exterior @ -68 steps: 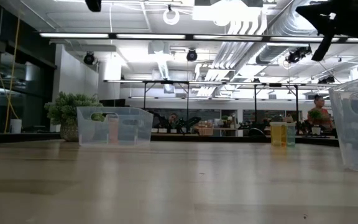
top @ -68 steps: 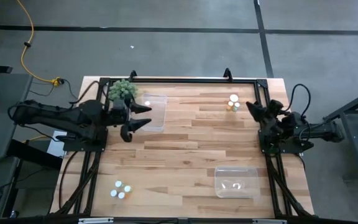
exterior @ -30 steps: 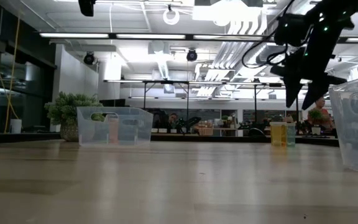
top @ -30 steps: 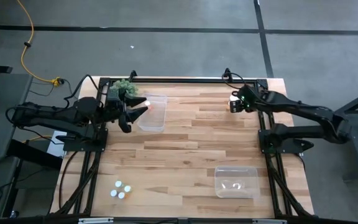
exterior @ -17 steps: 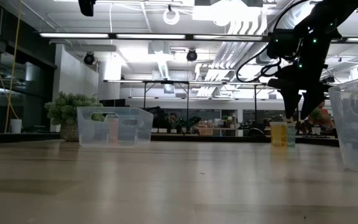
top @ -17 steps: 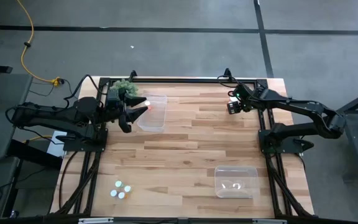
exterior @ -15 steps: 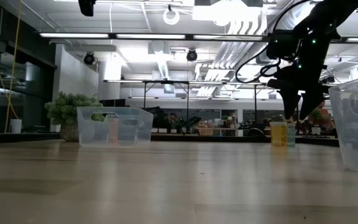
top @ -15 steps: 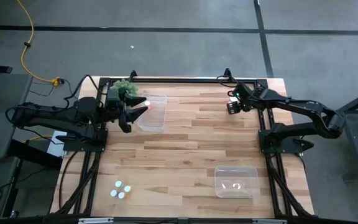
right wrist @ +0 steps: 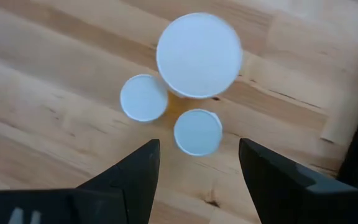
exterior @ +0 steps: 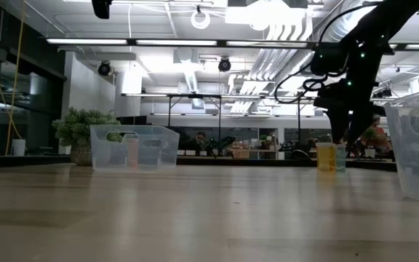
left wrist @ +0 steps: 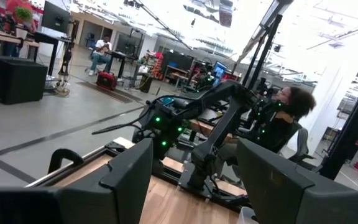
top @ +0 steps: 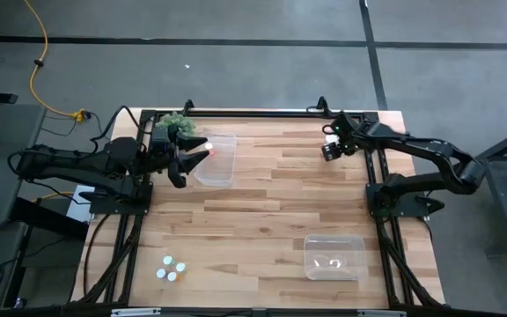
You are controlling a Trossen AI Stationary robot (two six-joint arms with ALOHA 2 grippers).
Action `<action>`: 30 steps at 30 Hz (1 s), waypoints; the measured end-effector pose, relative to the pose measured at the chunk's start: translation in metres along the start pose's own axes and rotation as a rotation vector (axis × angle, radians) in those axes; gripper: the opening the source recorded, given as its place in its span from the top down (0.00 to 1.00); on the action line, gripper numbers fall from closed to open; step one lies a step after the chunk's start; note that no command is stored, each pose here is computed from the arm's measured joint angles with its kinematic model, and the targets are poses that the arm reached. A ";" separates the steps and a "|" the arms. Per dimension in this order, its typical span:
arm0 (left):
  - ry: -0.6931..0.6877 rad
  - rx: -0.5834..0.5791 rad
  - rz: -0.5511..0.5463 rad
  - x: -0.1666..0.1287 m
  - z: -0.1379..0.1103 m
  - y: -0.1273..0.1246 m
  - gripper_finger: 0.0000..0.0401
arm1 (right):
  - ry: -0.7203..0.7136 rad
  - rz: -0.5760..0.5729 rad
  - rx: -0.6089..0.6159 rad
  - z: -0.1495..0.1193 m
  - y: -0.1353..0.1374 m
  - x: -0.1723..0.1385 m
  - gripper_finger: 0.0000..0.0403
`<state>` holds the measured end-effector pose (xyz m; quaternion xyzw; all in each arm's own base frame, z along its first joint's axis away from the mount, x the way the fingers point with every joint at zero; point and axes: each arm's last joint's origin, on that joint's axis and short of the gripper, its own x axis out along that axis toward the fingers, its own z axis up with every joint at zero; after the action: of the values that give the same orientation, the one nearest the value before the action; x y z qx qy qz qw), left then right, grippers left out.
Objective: Pick and place medicine bottles into bin by pill shape (circle, oval)
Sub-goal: Put the top blue tablet bottle into the top transparent bin
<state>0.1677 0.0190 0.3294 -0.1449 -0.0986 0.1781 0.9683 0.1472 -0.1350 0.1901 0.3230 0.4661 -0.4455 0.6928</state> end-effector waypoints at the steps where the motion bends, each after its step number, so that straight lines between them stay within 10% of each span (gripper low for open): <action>1: -0.001 -0.001 0.000 0.000 0.000 0.000 0.44 | 0.005 -0.002 -0.014 0.001 0.000 0.002 0.47; 30: -0.004 -0.010 0.003 0.000 0.000 0.000 0.44 | 0.012 -0.035 -0.095 0.007 0.004 0.019 0.57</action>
<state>0.1676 0.0192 0.3296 -0.1495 -0.1011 0.1795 0.9671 0.1569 -0.1454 0.1746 0.2843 0.4963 -0.4329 0.6967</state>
